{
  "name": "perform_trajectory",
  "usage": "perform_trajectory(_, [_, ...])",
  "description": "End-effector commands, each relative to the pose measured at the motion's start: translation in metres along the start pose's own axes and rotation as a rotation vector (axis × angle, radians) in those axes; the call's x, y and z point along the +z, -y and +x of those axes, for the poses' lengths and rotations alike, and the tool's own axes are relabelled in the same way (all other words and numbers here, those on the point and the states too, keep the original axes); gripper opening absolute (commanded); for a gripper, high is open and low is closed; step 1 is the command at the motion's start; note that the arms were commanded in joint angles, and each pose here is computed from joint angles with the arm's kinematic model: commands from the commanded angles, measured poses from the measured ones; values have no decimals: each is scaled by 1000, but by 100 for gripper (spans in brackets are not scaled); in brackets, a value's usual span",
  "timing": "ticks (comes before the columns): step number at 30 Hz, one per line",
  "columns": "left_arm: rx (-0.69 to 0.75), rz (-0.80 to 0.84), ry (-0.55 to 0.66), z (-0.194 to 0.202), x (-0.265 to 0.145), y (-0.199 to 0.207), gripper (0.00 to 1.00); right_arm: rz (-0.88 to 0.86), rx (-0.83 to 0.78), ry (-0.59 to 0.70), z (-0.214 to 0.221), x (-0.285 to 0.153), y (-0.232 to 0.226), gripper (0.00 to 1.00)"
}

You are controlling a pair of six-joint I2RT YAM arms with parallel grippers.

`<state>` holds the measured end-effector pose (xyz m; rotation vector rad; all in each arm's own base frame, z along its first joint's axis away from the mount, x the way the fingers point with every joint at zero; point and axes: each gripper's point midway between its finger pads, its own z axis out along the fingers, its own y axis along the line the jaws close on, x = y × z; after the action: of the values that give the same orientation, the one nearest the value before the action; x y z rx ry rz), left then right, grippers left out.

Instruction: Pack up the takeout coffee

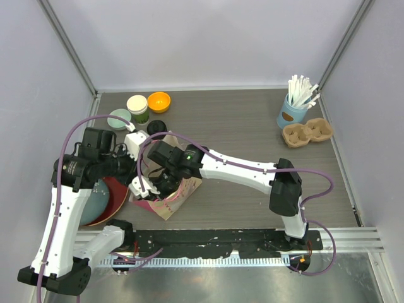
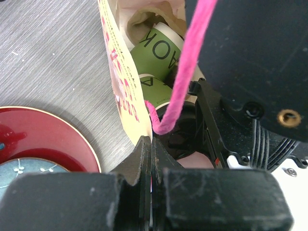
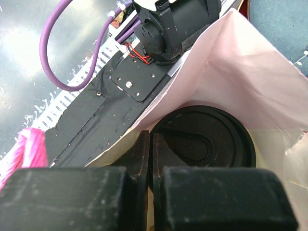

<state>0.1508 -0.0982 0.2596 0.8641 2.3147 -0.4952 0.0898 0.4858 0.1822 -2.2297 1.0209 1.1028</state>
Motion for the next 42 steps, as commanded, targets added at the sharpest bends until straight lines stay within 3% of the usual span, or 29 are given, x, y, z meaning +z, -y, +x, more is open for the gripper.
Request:
perform_trajectory(1, [25,5,33,-7,-7,4,0,-18,165,-238,84,14,-10,1])
perform_trajectory(12, [24,-9,29,-6,-5,0,0,12,137,-164,48,-6,-12,1])
perform_trajectory(14, [23,-8,27,-6,-4,0,0,27,158,-155,43,-7,-10,10])
perform_trajectory(15, [24,-6,28,-6,-5,1,0,35,164,-151,41,-8,-8,21])
perform_trajectory(18, [25,-8,25,-5,-5,1,0,59,174,-113,26,-12,-4,40])
perform_trajectory(24, [28,-15,22,-4,-5,-1,0,180,147,15,-22,-33,15,56])
perform_trajectory(34, [27,-6,23,-5,-3,-1,0,436,152,223,-94,-85,43,62])
perform_trajectory(42, [32,1,27,-6,-3,0,0,602,184,307,-119,-122,54,65])
